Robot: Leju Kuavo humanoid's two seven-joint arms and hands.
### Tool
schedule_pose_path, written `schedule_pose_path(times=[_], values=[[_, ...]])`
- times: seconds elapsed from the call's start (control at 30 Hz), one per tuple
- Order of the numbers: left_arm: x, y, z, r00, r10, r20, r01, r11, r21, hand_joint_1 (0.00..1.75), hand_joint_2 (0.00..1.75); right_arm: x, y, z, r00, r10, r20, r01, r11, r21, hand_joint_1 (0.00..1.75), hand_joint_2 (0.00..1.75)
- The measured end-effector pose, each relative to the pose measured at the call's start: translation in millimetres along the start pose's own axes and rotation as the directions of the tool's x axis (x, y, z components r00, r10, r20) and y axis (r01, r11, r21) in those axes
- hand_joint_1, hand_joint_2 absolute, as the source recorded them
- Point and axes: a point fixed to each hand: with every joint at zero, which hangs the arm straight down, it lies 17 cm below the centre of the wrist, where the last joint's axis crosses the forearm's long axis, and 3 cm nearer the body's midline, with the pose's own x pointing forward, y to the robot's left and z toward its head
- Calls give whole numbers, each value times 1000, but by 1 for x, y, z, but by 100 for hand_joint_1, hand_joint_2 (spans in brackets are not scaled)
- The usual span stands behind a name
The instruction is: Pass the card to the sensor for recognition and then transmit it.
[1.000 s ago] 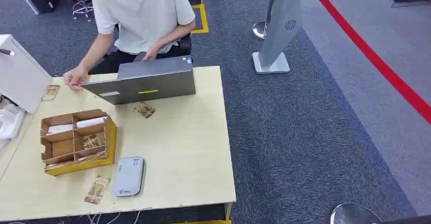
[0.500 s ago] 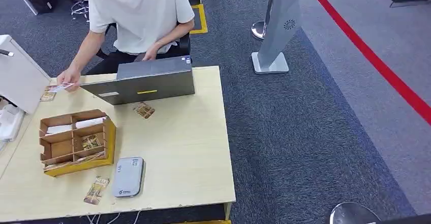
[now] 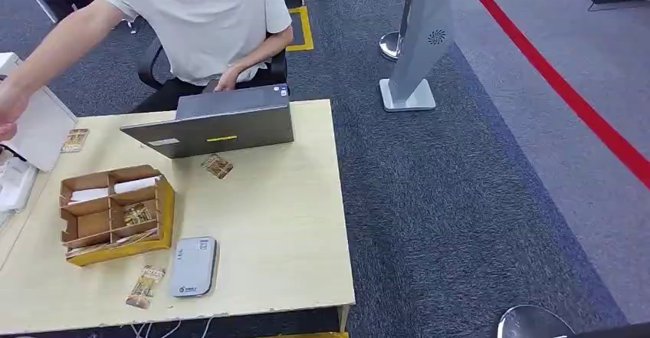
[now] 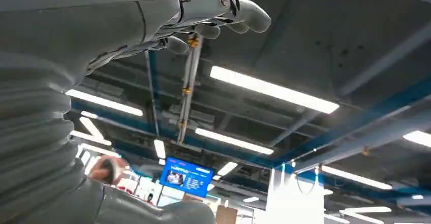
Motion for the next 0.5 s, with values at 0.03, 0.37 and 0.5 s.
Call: schedule_pose_path(times=[0.03, 0.37, 0.5], values=[[7, -7, -4, 1000, -12, 15, 12, 1000, -17, 0, 175, 0, 0, 0, 1000, 0, -1, 0, 1000, 0, 0, 0], [93, -101, -16, 957, -151, 249, 211, 949, -236, 0, 175, 4, 1, 0, 1000, -2, 9, 2, 1000, 2, 0, 0], [129, -125, 0, 941, -135, 312, 223, 937, -269, 0, 175, 4, 1, 0, 1000, 0, 10, 0, 1000, 2, 0, 0]])
